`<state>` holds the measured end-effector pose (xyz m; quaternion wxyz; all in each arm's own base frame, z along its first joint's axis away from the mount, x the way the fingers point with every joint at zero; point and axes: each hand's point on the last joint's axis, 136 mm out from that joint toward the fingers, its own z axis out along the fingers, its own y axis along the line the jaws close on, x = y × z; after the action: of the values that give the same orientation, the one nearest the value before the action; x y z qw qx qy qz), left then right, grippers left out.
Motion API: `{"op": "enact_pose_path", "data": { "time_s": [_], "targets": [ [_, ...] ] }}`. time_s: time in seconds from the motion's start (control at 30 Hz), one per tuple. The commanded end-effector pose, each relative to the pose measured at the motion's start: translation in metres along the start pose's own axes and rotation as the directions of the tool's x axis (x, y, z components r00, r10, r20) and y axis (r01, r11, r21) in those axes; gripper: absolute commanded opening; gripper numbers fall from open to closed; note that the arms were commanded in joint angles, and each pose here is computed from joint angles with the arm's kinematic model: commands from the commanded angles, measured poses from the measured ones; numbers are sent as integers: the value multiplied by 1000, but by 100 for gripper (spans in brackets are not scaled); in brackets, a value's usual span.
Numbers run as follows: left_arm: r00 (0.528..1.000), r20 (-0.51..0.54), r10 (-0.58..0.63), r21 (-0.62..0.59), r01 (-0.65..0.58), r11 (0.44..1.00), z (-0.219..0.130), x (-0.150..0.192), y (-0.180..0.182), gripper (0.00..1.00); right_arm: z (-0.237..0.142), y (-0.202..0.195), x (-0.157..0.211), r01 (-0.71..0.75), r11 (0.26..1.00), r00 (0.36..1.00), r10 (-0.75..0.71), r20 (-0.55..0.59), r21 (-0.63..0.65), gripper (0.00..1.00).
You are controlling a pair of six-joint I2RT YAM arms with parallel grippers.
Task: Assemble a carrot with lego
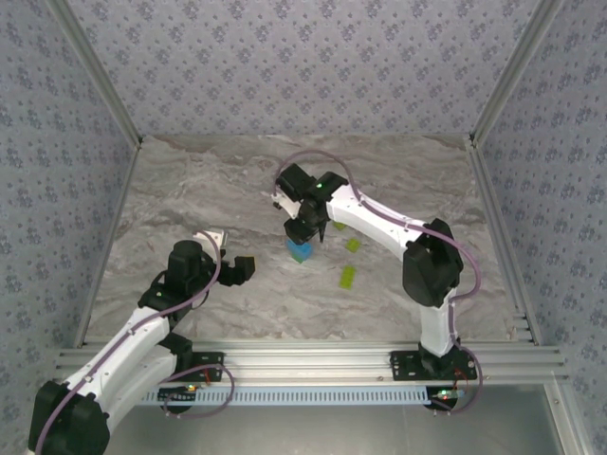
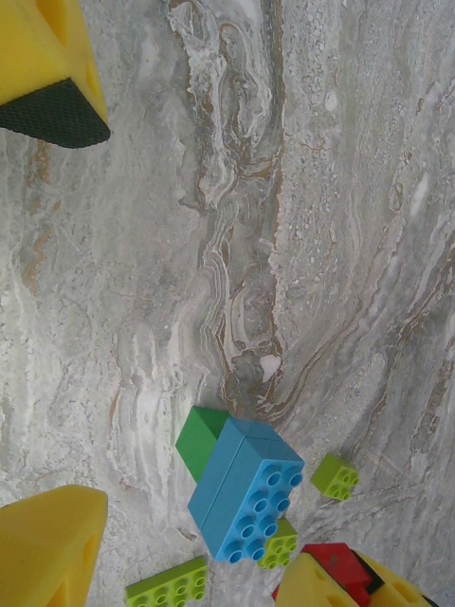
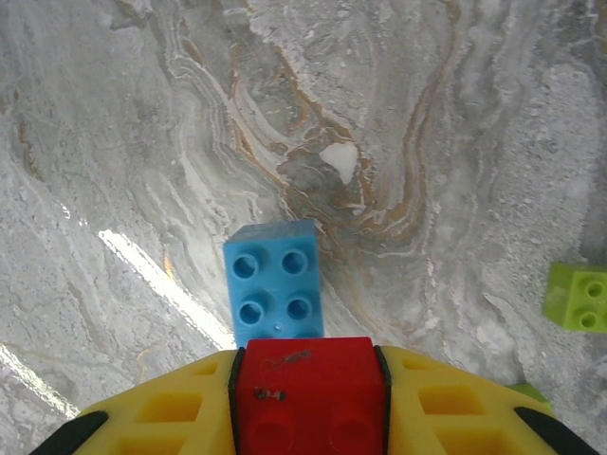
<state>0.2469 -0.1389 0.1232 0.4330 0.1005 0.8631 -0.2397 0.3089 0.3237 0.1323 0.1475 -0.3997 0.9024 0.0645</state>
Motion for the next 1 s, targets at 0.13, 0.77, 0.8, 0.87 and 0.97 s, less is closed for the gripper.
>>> {"op": "enact_pose_path", "data": {
  "time_s": [0.13,0.77,0.8,0.87,0.97],
  "targets": [
    [997,66,34,35,-36,999,-6,-26,-13,93,11,10,5,33,999,998,-35,-50,-34,32],
    [997,63,33,31,-35,999,-5,-26,-12,93,35,12,16,50,998,991,-55,-120,-44,32],
    [997,63,33,31,-35,999,-5,-26,-12,93,35,12,16,50,998,991,-55,-122,-46,32],
    [997,63,33,31,-35,999,-5,-26,-12,93,36,13,17,51,998,991,-57,-125,-47,32],
    [997,63,33,32,-35,999,-5,-26,-12,93,36,14,16,50,997,991,-56,-123,-53,32]
  ]
}}
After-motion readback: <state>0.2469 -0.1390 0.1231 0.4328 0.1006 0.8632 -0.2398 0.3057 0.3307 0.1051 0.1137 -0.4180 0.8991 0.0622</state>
